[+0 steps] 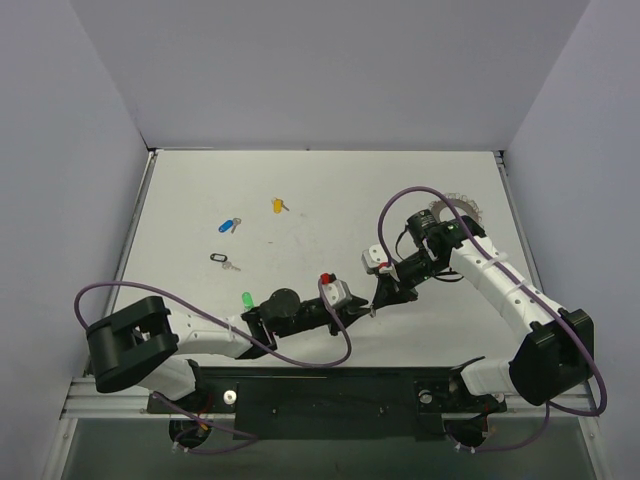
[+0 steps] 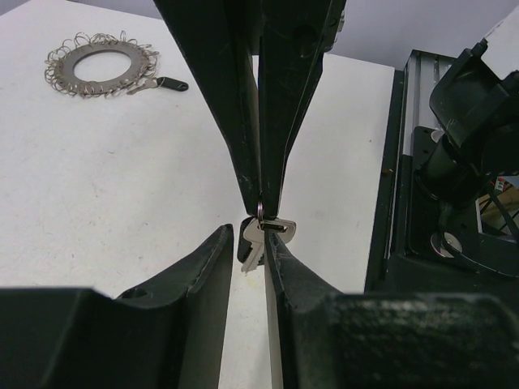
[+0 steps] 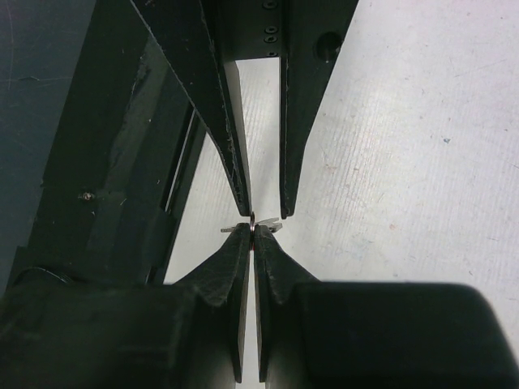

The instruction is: Put the keys on the keyring

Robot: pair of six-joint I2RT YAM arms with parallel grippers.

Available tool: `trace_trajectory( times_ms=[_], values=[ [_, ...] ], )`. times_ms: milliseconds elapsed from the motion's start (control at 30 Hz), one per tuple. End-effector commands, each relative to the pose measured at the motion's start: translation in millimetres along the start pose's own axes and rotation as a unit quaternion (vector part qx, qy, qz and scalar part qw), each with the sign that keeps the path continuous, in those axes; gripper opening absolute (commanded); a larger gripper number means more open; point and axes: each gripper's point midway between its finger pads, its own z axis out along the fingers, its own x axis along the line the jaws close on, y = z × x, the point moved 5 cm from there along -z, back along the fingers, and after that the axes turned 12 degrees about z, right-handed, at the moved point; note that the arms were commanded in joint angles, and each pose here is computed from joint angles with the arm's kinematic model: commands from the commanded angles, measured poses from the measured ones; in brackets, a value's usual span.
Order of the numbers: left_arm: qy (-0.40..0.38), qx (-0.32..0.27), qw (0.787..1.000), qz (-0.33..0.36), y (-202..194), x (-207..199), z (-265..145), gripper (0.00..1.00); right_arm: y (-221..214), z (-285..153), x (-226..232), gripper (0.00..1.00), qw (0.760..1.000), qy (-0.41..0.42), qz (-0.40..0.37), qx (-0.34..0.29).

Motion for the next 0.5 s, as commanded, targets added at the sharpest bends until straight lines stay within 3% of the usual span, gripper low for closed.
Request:
trace_trajectory(
  times_ms=[0, 367, 467],
  values=[
    [-0.002, -0.064, 0.998, 0.002, 34.4, 0.8, 12.1, 0.31, 0.2, 5.2, 9.0, 0.00, 0.999, 0.030, 0.013, -0.015],
    [-0.010, -0.066, 0.998, -0.007, 31.6, -3.3, 15.2, 0.27, 1.2, 5.6, 8.7, 0.00, 0.999, 0.031, 0.015, -0.019],
    [-0.009, -0.066, 0.998, -0.010, 31.1, -3.2, 15.5, 0.22, 0.8, 5.6, 9.0, 0.00, 0.999, 0.031, 0.015, -0.018]
  ],
)
